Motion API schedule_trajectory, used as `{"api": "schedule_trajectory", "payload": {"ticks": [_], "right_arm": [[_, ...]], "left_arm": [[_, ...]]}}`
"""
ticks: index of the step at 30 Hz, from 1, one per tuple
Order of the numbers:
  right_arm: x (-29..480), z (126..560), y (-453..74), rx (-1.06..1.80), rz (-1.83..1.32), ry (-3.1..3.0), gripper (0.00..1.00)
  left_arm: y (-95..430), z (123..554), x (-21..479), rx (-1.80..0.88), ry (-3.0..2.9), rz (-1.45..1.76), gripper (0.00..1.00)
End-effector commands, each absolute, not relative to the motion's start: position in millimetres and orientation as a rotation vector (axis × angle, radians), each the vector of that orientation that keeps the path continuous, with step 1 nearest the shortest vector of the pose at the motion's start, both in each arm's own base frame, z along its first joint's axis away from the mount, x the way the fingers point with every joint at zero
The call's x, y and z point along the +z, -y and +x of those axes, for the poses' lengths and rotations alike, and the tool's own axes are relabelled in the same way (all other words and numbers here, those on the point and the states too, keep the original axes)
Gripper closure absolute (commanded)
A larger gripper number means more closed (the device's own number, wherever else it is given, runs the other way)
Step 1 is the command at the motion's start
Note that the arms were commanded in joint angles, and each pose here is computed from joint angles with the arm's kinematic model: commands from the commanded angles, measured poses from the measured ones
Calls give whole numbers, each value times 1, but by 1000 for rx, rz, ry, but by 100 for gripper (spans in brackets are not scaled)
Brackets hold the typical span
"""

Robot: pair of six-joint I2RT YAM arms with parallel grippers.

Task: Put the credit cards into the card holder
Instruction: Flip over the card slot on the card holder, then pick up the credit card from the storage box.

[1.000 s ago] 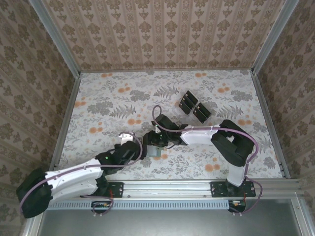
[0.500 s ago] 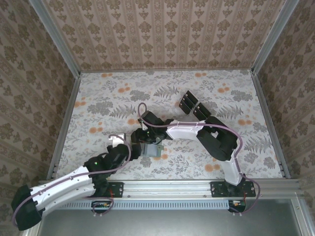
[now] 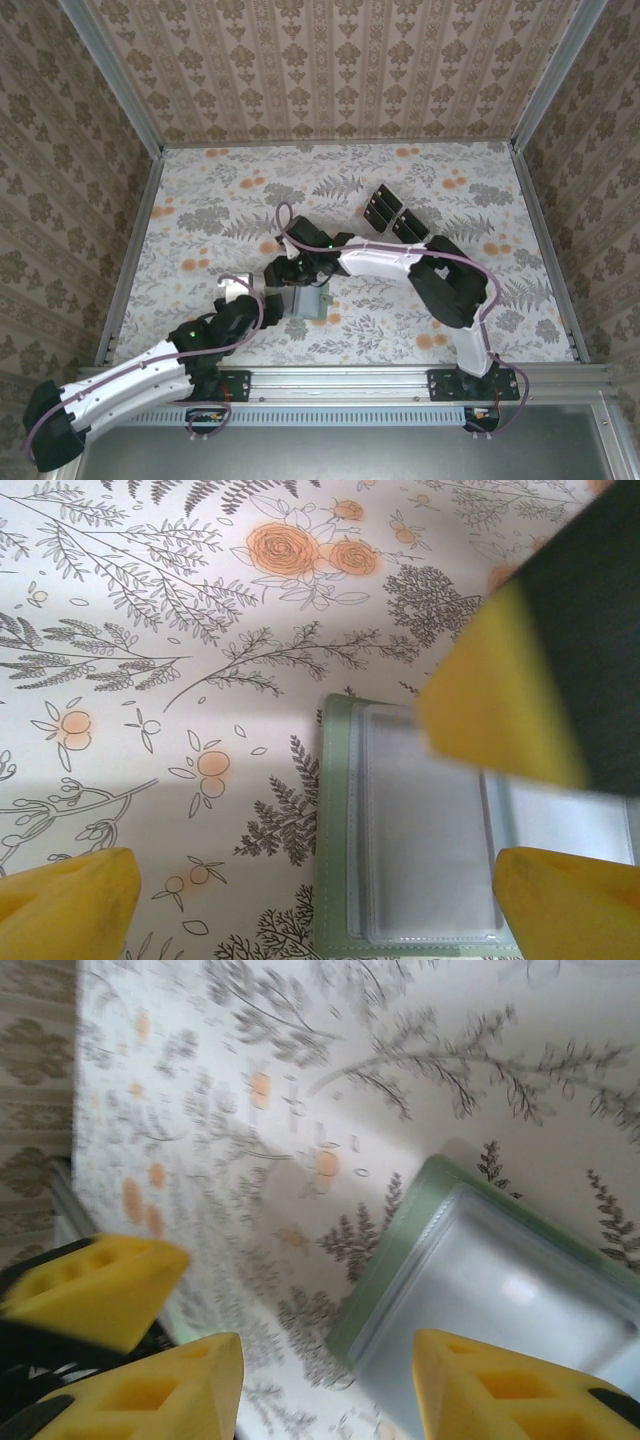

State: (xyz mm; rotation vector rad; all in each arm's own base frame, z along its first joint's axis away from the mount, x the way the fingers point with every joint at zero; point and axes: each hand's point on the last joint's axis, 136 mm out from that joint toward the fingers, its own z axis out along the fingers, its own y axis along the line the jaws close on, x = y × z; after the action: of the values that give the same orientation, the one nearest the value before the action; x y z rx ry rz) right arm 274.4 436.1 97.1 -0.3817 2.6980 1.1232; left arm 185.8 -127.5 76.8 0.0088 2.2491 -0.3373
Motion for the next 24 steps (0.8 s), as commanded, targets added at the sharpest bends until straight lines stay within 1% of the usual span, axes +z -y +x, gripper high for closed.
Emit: {"api": "schedule_trajectory", "payload": {"ticks": [1, 9, 12, 17, 24], "right_arm": [[155, 289, -397, 1048, -412, -2583, 51], [164, 329, -253, 529, -232, -2607, 51], [161, 346, -212, 300, -227, -2617, 52], [154, 375, -178, -22, -274, -2618, 54], [138, 412, -164, -343, -377, -2606, 58]], "left_arm": [[122, 189, 76, -311, -2253, -23, 0], [123, 204, 82, -271, -2311, -22, 0], [123, 211, 83, -253, -2344, -16, 0], [125, 221, 84, -229, -2394, -10, 0], [129, 226, 82, -230, -2424, 6, 0]]}}
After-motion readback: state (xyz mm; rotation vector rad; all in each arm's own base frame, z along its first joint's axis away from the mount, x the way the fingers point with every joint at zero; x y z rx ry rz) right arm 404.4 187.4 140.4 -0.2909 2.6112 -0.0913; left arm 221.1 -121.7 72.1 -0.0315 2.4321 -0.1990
